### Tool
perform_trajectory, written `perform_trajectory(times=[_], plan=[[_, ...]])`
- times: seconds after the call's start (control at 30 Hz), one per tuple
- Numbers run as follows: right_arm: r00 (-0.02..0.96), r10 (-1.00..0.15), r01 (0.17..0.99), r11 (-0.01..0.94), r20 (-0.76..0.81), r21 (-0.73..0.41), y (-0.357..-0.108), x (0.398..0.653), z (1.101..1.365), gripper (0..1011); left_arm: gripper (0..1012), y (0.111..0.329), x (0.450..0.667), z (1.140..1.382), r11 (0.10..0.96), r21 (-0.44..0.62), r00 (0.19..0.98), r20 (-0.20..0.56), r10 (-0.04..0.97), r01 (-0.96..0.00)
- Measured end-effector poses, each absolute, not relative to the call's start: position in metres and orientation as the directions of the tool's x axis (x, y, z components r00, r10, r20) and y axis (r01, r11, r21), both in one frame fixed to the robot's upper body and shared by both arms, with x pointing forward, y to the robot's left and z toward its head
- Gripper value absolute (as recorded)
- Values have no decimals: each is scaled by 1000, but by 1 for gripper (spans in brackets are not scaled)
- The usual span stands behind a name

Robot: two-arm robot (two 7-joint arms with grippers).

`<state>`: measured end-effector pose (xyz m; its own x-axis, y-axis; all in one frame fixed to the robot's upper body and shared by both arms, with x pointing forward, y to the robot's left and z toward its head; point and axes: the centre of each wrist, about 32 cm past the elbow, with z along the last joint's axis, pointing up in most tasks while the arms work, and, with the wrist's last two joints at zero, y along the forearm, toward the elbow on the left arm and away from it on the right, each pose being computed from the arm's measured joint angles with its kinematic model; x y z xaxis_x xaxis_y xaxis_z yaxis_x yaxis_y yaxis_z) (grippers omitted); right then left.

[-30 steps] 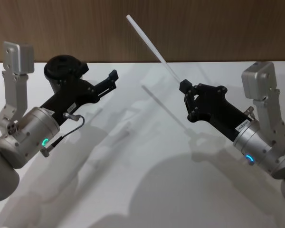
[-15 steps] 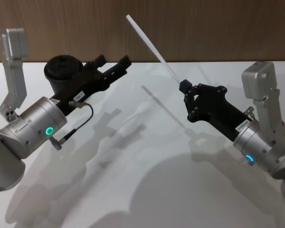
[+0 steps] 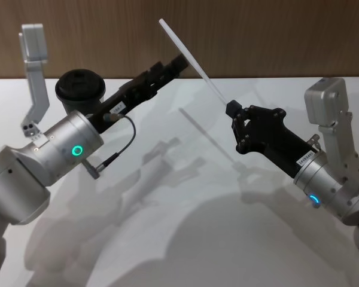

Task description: Pick up the straw with one hand, pass it to the other hand, and insert it into the cup.

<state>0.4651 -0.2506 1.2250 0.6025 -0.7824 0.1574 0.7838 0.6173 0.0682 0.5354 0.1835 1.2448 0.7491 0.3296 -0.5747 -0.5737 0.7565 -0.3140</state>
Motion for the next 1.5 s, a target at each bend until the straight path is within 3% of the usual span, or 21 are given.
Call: perform_trajectory(times=[0.57, 1.43, 1.5], plan=[[602, -782, 784, 617, 157, 68, -251, 465, 1225, 9, 1003, 157, 552, 1241, 752, -298, 679, -688, 258, -588], [602, -782, 784, 617, 158, 68, -251, 465, 1225, 9, 1003, 131, 563, 1236, 747, -298, 640, -738, 215, -595], [602, -782, 784, 617, 158, 68, -251, 465, 1225, 9, 961, 131, 564, 1236, 745, -300, 639, -739, 213, -595]])
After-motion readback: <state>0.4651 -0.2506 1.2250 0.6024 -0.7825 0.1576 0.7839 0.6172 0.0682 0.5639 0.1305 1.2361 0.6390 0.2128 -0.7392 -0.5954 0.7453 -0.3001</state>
